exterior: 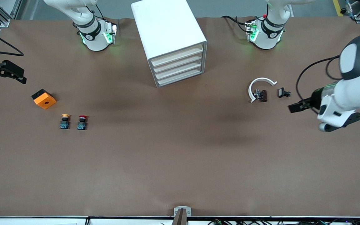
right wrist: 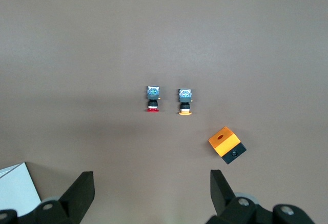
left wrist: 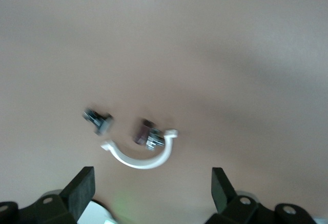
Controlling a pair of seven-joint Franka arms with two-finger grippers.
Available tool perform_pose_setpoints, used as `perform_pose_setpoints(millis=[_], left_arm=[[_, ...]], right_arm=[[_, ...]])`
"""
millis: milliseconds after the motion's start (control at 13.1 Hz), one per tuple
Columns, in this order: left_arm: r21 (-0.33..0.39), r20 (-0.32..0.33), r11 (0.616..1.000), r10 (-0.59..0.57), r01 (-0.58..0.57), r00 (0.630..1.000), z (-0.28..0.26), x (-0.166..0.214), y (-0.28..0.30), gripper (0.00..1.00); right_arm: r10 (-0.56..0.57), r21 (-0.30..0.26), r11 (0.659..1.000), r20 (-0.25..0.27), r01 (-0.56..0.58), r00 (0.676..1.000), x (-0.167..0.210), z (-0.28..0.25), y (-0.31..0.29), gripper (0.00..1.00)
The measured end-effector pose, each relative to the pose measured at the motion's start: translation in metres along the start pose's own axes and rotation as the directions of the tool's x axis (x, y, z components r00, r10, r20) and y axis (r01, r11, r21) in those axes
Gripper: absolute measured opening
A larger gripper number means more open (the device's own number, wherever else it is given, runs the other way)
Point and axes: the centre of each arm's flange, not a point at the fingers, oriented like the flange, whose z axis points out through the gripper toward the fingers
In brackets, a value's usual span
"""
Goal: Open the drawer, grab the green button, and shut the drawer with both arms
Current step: 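Reach the left gripper toward the white cabinet's drawer handle, then grasp the drawer handle with the left gripper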
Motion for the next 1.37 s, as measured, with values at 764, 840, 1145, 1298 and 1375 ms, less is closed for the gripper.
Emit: perform_pose_setpoints(millis=[764,840,1145,1298,1375], left_arm=[[0.256,0.150,0.641,-0.765,0.723,0.626,0.168,-0.015,0.120,1.00],[0.295,0.151,0.583,-0.811,0.757,0.566,0.184,-0.021,0.131,1.00],[0.453,0.188,0.424,-0.905,0.784,0.381,0.245,-0.060,0.179,1.00],[0.519,0.193,0.350,-0.937,0.780,0.292,0.261,-0.081,0.198,1.00],[0.546,0.176,0.310,-0.951,0.779,0.255,0.267,-0.094,0.208,1.00]], right_arm=[[0.003,-0.007,1.000,0.011,-0.003,1.000,0.004,0.007,0.002,1.00],[0.003,-0.007,1.000,0.011,-0.003,1.000,0.004,0.007,0.002,1.00],[0.003,-0.007,1.000,0.011,-0.003,1.000,0.004,0.007,0.002,1.00],[0.002,-0.007,1.000,0.011,-0.002,1.000,0.004,0.007,0.002,1.00],[0.002,-0.007,1.000,0.011,-0.002,1.000,0.004,0.007,0.002,1.00]])
